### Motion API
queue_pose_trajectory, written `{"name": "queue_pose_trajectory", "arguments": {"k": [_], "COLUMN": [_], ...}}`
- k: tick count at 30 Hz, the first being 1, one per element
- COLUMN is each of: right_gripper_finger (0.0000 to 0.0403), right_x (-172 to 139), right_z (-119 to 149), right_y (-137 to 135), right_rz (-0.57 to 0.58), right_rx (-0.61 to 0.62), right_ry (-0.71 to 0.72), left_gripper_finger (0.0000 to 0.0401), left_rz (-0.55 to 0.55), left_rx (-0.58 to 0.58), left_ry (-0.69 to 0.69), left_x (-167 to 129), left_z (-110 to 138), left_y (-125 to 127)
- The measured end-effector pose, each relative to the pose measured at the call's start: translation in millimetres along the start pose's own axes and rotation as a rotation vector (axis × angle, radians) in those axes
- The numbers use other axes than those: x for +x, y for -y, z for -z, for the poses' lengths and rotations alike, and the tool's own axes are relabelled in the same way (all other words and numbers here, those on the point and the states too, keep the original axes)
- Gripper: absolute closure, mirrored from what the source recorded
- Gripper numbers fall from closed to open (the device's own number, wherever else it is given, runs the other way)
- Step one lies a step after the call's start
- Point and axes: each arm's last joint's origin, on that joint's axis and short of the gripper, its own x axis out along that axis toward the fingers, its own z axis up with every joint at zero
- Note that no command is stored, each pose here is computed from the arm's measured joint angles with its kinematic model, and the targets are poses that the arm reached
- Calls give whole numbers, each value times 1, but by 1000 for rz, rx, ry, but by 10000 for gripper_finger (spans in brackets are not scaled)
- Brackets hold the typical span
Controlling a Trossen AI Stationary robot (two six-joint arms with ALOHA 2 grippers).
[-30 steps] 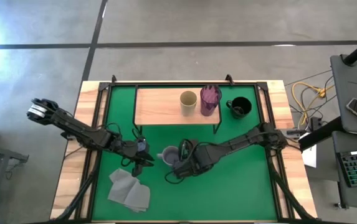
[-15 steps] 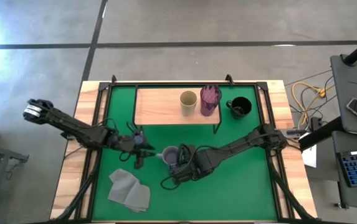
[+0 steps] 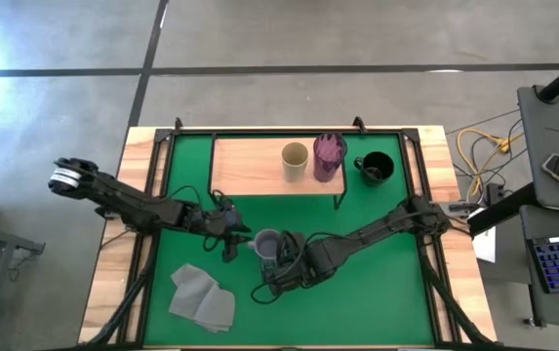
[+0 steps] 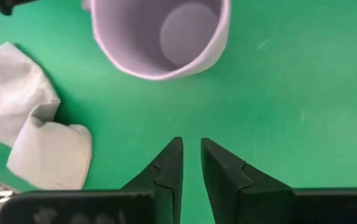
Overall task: Stack small to large cups/mugs on shelf
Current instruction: Put the purple mug on the shelf
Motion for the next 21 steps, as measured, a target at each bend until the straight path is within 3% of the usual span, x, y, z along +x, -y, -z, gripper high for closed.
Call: {"name": "queue_pose_trajectory", "arguments": {"k": [12, 21], "right_gripper_finger": [360, 360], "right_x": [20, 34], "right_z": [-10, -33], "right_y": [8, 0], "right_rz": [53, -11], "right_rx": [-34, -93], "right_ry": [23, 25], "left_gripper_finger": [296, 296], "left_rz": [103, 127], "left_rx": [-57, -103], "left_ry": [-3, -43], "left_x": [-3, -9], "left_z": [-5, 4], "left_y": [8, 15]}}
